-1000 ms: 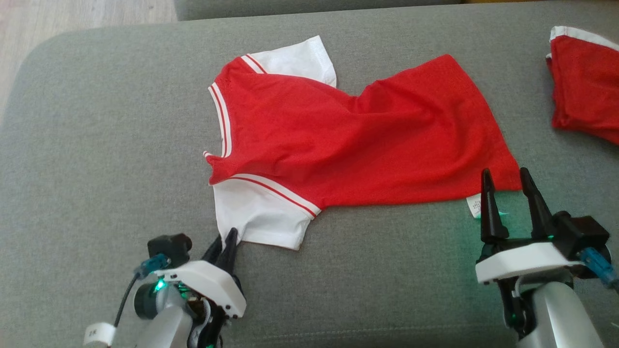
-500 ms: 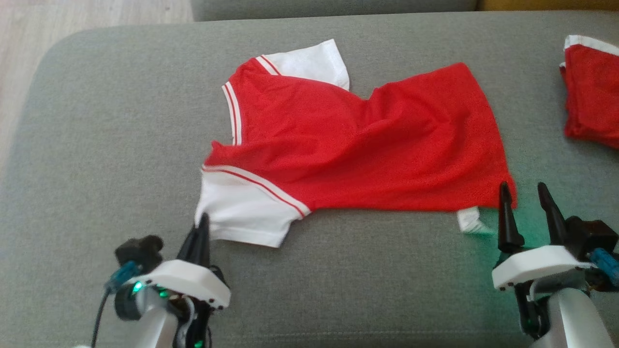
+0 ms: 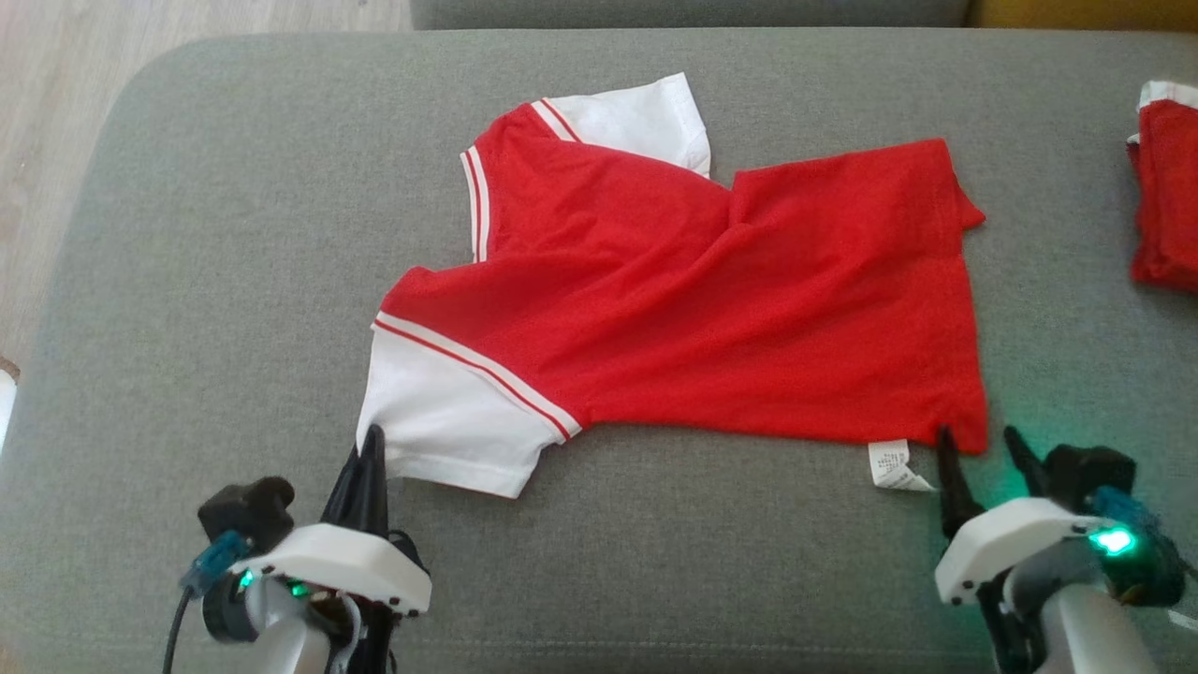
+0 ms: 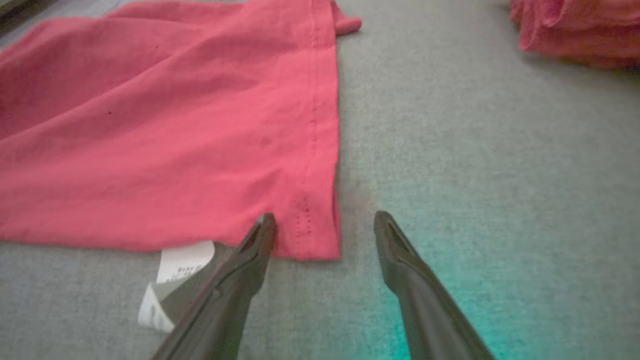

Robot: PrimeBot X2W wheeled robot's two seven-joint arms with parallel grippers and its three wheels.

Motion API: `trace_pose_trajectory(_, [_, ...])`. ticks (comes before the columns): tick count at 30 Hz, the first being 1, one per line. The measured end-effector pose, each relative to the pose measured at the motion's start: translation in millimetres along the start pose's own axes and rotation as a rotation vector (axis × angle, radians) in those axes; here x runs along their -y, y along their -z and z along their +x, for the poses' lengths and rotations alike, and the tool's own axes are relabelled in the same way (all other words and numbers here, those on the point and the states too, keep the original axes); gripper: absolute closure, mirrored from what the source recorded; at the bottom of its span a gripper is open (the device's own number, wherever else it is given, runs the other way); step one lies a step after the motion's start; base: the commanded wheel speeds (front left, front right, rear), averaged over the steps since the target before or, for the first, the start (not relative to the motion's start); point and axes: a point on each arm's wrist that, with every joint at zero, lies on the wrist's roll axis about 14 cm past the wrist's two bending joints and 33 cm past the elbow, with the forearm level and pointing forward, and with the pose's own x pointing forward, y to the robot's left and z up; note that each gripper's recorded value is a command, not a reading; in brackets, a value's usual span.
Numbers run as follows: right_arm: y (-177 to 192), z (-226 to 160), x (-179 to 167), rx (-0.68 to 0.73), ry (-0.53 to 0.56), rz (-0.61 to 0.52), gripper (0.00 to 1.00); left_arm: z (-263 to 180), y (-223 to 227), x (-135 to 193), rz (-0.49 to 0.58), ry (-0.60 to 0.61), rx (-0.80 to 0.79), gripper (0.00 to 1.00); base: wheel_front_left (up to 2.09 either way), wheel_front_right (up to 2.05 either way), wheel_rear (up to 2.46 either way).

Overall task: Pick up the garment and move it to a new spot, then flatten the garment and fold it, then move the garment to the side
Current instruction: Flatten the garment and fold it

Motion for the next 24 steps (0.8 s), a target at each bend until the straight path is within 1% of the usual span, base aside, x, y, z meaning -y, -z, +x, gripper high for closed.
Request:
trace_pose_trajectory(2, [7, 0, -4, -0.032, -0.011, -0.004, 0.0, 0, 0, 1, 0.002, -0.001, 0.001, 1.0, 0.0, 0.0, 0.0])
trace_pose_trajectory(5, [9, 0, -7, -0.045, -0.021, -0.006, 0.0, 0, 0, 3, 0.001, 0.007, 0.001, 1.0, 0.0, 0.0, 0.0])
trace_pose_trajectory(6, [9, 0, -7, -0.049, -0.022, -0.001, 0.22, 1, -1, 4, 0.001, 0.009, 0.003, 1.0, 0.0, 0.0, 0.0])
trace_pose_trajectory(7, [9, 0, -8, -0.051, -0.024, 0.0, 0.39, 1, -1, 5, 0.001, 0.011, 0.004, 1.0, 0.0, 0.0, 0.0])
trace_pose_trajectory(8, [9, 0, -9, -0.052, -0.027, 0.0, 0.53, 1, -2, 6, 0.001, 0.014, 0.005, 1.0, 0.0, 0.0, 0.0])
trace_pose_trajectory(9, [10, 0, -11, -0.053, -0.033, 0.003, 0.62, 1, -2, 7, 0.002, 0.017, 0.007, 1.0, 0.0, 0.0, 0.0])
trace_pose_trajectory(10, [9, 0, -13, -0.053, -0.039, 0.01, 0.77, 2, -3, 8, 0.001, 0.02, 0.01, 1.0, 0.0, 0.0, 0.0])
trace_pose_trajectory(11, [9, 0, -15, -0.053, -0.045, 0.019, 0.95, 2, -5, 9, 0.001, 0.024, 0.015, 1.0, 0.0, 0.0, 0.0])
trace_pose_trajectory(12, [8, 0, -17, -0.051, -0.05, 0.027, 1.0, 2, -6, 11, 0.001, 0.029, 0.02, 1.0, 0.0, 0.0, 0.0])
trace_pose_trajectory(15, [7, 0, -18, -0.041, -0.052, 0.037, 1.0, 2, -9, 13, 0.001, 0.036, 0.03, 1.0, 0.0, 0.0, 0.0])
trace_pose_trajectory(18, [-1, -2, -20, 0.007, -0.059, 0.055, 1.0, 3, -16, 18, -0.001, 0.052, 0.054, 1.0, 0.0, 0.0, 0.0])
trace_pose_trajectory(21, [-30, -1, -24, 0.121, -0.072, 0.07, 1.0, 4, -32, 28, -0.005, 0.082, 0.104, 1.0, 0.0, 0.0, 0.0])
trace_pose_trajectory(24, [-75, -3, -28, 0.274, -0.087, 0.069, 1.0, 4, -61, 41, -0.018, 0.129, 0.191, 1.0, 0.0, 0.0, 0.0])
